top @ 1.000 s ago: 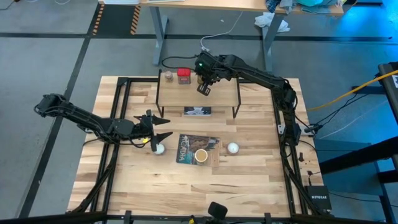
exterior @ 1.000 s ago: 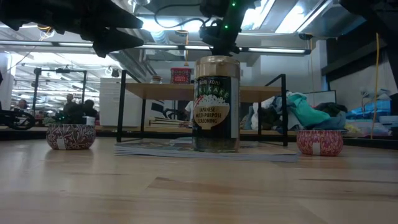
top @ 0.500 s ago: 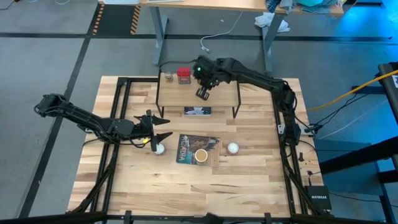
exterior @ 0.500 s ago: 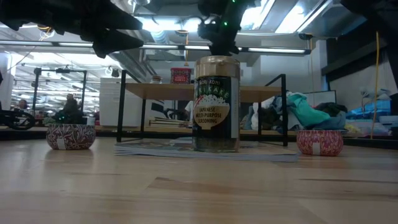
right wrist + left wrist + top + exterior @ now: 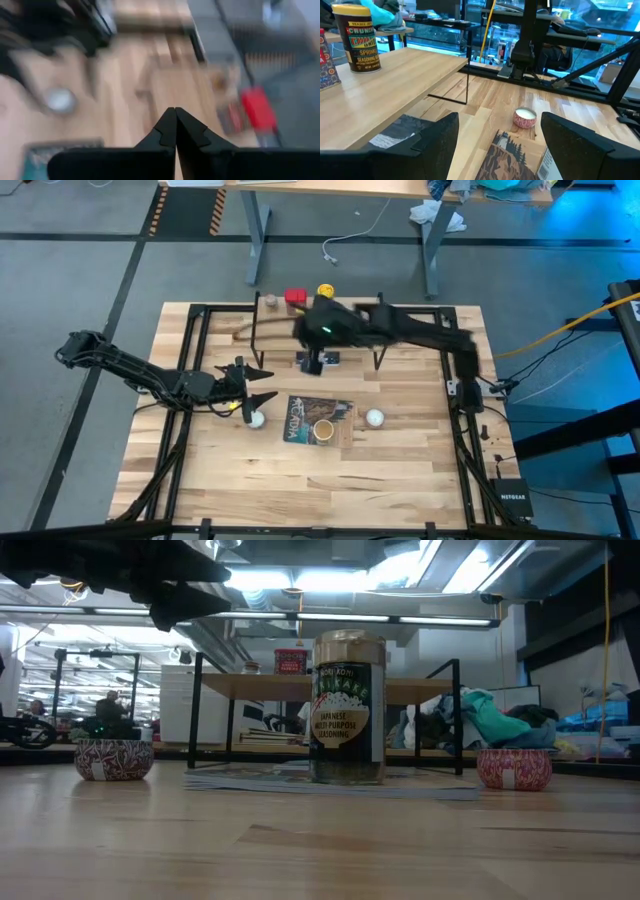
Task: Shelf spices
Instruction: Put the brown seasoning bottle on the shelf
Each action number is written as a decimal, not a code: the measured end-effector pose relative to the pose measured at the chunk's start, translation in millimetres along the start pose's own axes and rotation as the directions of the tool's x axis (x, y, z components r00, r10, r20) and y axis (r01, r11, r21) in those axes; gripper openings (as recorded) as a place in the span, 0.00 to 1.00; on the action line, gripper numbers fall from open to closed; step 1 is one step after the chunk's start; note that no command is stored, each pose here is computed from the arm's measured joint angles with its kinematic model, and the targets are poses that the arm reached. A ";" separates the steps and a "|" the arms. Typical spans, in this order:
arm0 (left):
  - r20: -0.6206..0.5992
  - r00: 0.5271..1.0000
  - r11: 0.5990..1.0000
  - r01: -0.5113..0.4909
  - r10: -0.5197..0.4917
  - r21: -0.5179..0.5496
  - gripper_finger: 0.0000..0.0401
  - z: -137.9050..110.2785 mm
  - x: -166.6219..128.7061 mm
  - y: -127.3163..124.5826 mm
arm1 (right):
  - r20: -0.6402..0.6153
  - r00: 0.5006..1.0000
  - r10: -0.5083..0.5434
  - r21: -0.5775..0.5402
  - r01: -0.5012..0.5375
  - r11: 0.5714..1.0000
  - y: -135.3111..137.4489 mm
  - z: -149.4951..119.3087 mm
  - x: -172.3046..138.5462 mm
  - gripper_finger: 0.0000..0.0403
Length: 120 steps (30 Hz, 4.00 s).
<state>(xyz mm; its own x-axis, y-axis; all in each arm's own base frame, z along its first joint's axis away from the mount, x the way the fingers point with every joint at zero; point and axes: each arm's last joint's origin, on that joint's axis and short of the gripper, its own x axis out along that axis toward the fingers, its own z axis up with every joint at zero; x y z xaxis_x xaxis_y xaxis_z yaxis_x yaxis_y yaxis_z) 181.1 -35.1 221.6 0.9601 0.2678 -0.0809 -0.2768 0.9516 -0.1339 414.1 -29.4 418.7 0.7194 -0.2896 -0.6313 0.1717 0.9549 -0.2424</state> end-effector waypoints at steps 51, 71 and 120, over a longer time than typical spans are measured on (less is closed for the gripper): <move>-0.616 0.749 0.936 0.349 -0.245 0.053 0.69 12.5 115.8 -94.6 | 0.323 0.870 -0.373 0.287 0.285 0.915 111.4 -232.3 -189.0 0.01; -0.612 0.775 0.981 0.192 -0.156 -0.006 0.86 -1.9 130.0 -89.3 | 0.316 0.868 -0.383 0.208 0.331 0.921 109.1 -236.3 -187.7 0.01; -0.505 0.809 0.945 0.326 -0.300 -0.039 0.67 -38.9 176.8 -88.8 | 0.314 0.870 -0.380 0.207 0.328 0.922 109.1 -236.2 -187.9 0.01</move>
<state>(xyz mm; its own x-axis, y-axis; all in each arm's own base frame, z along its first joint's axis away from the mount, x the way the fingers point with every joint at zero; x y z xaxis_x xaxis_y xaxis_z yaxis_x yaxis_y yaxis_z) 373.9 -78.1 180.8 0.8392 -0.1446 -0.5242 0.0496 0.9803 -0.1910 138.7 113.6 336.9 0.7718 -0.5945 -0.2257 0.5337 0.7985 -0.2785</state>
